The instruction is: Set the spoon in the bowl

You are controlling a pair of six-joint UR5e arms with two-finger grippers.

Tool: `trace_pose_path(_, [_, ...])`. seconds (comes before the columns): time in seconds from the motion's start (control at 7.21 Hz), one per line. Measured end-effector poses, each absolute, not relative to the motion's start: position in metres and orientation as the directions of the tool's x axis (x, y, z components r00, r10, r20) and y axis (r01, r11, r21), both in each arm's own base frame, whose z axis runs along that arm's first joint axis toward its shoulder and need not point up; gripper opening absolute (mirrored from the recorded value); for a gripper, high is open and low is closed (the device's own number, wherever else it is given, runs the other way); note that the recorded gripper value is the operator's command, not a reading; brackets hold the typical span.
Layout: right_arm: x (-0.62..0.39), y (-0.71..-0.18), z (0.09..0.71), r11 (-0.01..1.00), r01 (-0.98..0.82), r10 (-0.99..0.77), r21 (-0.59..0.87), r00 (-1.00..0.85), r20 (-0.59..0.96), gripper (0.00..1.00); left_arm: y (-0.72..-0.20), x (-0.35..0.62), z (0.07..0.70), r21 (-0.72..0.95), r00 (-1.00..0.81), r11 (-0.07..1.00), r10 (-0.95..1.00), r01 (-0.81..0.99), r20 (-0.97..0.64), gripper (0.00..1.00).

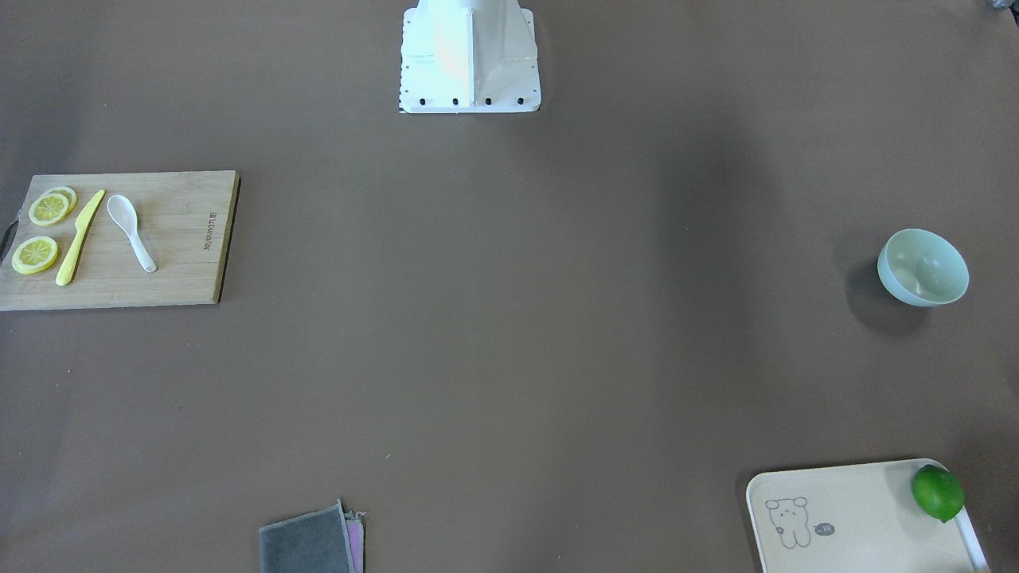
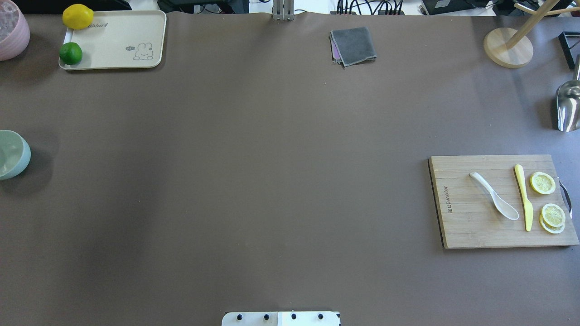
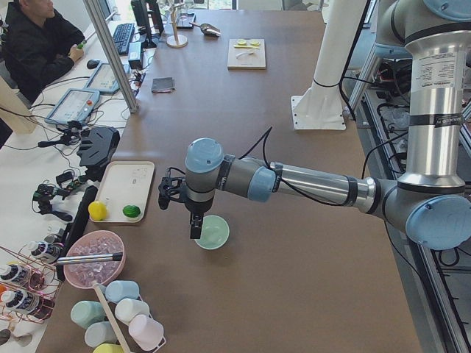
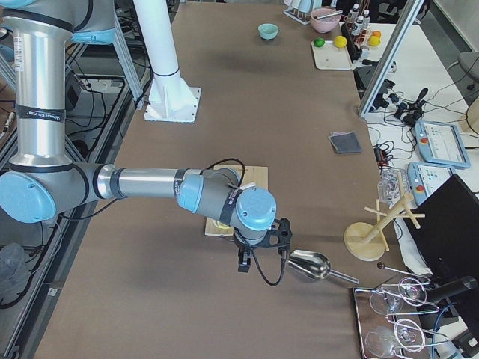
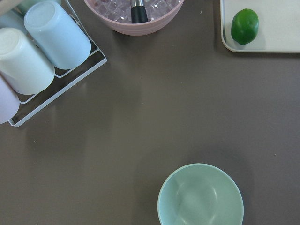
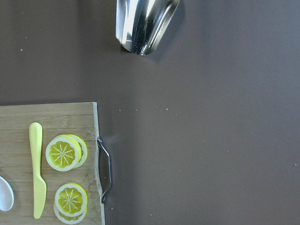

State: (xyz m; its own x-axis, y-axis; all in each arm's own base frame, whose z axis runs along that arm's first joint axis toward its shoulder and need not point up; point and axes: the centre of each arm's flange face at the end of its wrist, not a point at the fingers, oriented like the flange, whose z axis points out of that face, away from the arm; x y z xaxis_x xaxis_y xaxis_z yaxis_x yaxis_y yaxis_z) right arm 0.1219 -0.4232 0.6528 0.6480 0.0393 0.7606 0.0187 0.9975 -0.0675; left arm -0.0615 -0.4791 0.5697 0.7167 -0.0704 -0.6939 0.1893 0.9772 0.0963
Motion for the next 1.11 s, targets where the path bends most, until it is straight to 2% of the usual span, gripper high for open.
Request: trace_pose_path(1.11, [0.1209,-0.4271,0.6491,0.998,0.021,0.032,-0.059,0.648,0.761,1.00,-0.4785,-0.0597,0.5746,0.086,0.717,0.979,-0.076,0.187,-0.693,0.99])
